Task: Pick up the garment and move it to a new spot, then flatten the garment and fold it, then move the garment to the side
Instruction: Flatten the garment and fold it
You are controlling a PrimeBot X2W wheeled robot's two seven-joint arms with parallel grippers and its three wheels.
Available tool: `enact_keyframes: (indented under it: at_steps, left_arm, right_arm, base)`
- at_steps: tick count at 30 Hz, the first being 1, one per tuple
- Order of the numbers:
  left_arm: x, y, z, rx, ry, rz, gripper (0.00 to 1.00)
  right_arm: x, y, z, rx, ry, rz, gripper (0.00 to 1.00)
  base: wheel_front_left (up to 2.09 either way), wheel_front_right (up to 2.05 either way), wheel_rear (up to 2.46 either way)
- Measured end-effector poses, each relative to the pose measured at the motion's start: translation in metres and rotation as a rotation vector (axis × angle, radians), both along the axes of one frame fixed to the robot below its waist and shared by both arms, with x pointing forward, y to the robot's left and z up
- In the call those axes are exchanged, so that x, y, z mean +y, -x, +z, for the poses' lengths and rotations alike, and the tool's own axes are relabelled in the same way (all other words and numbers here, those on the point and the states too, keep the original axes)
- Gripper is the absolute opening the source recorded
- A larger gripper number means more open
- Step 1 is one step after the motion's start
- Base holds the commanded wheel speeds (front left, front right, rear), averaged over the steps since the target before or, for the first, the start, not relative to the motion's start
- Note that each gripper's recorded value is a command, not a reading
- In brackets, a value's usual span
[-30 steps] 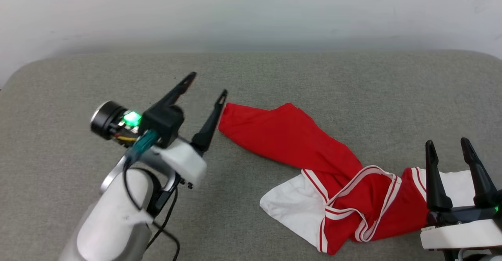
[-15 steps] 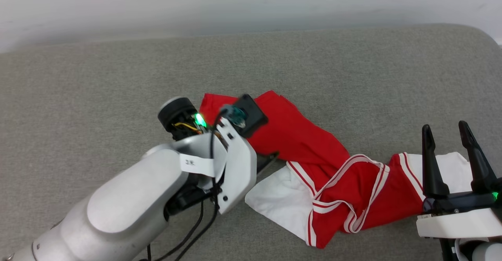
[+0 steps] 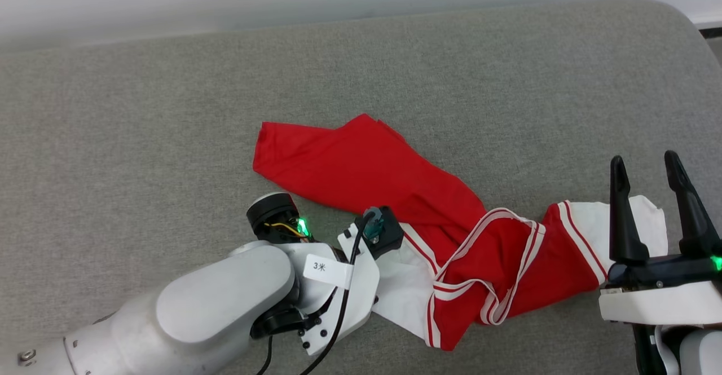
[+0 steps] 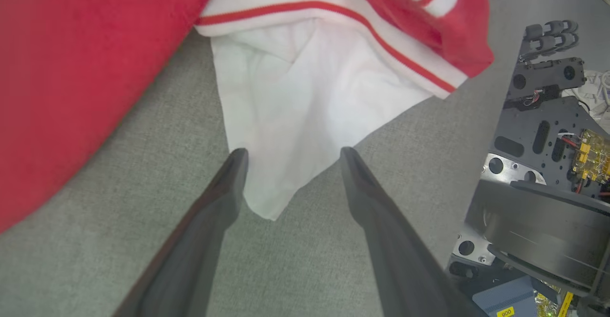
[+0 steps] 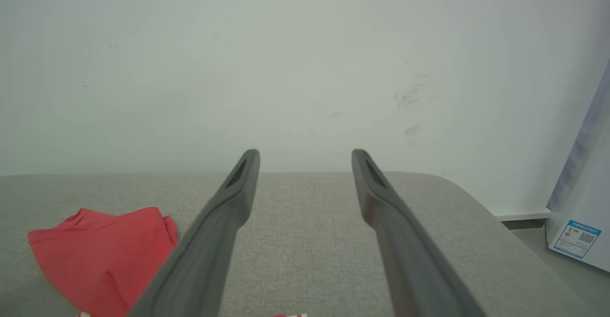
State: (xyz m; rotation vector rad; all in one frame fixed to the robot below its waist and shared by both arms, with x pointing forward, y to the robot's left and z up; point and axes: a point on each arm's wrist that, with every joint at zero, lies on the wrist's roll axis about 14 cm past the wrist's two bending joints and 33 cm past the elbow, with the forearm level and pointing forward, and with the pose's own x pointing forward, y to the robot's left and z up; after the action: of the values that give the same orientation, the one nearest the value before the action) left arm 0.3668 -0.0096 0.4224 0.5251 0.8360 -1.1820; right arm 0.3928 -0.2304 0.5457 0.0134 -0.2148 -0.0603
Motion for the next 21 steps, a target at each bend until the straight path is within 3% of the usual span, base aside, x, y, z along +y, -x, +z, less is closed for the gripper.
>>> enact_keyframes:
  at_steps: [10,14,15,16,17,21]
  left_arm:
    - [0.01,0.012,-0.05,0.069,-0.157,-0.045,1.0]
    - [0.009,0.017,-0.056,0.09,-0.173,-0.054,1.0]
    - [0.009,0.017,-0.056,0.081,-0.177,-0.061,0.42]
    - [0.01,0.018,-0.056,0.071,-0.179,-0.067,0.05]
    - [0.01,0.018,-0.056,0.069,-0.175,-0.065,0.0]
    - [0.008,0.02,-0.055,0.073,-0.116,-0.04,0.0]
  right_arm:
    - [-0.004,-0.013,-0.009,0.019,-0.003,-0.016,1.0]
    - [-0.006,-0.015,-0.014,0.031,-0.003,-0.023,1.0]
    - [-0.007,-0.016,-0.014,0.032,-0.003,-0.024,1.0]
    - [-0.007,-0.017,-0.014,0.031,-0.003,-0.025,1.0]
    - [-0.007,-0.017,-0.014,0.03,-0.004,-0.025,1.0]
    - [-0.006,-0.018,-0.012,0.023,-0.007,-0.025,1.0]
  base:
    - [0.0,0.0,0.0]
    - [0.0,0.0,0.0]
    - [0.0,0.0,0.0]
    - [0.0,0.0,0.0]
    - [0.0,0.0,0.0]
    - [0.0,0.0,0.0]
